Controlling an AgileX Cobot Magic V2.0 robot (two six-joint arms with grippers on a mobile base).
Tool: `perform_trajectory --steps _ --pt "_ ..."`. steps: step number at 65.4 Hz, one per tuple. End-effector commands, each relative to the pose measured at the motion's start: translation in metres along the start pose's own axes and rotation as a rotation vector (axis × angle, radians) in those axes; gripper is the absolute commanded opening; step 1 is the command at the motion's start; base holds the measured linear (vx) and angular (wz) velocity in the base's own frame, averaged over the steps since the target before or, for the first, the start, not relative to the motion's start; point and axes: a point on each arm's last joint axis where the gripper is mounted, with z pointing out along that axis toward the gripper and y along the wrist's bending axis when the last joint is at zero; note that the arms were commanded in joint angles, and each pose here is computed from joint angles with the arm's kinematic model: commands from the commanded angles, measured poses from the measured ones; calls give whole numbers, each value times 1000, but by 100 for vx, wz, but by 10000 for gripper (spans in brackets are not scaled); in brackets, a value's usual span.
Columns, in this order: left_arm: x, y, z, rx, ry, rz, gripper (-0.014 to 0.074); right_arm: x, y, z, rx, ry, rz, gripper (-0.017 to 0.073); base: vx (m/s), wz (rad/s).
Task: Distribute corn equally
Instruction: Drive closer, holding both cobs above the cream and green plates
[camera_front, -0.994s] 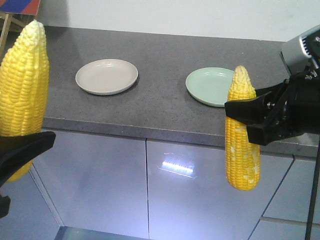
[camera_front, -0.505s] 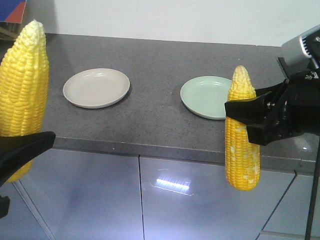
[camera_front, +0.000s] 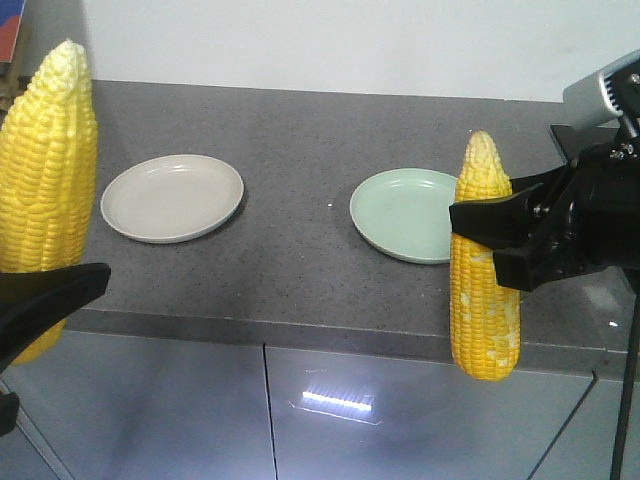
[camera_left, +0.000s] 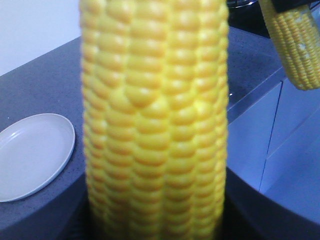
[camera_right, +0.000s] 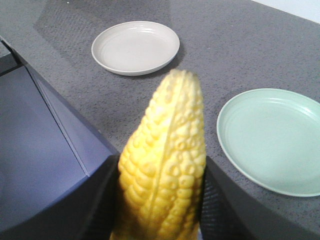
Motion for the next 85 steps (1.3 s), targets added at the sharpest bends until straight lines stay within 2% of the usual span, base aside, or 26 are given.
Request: perform_trajectory --steps 1,85 --pt "-13 2 -7 -18 -104 -14 354 -13 0 -10 27 -85 -3 153 10 -5" --pt "-13 2 -7 -18 -104 -14 354 -13 0 -10 27 -85 -3 153 10 -3"
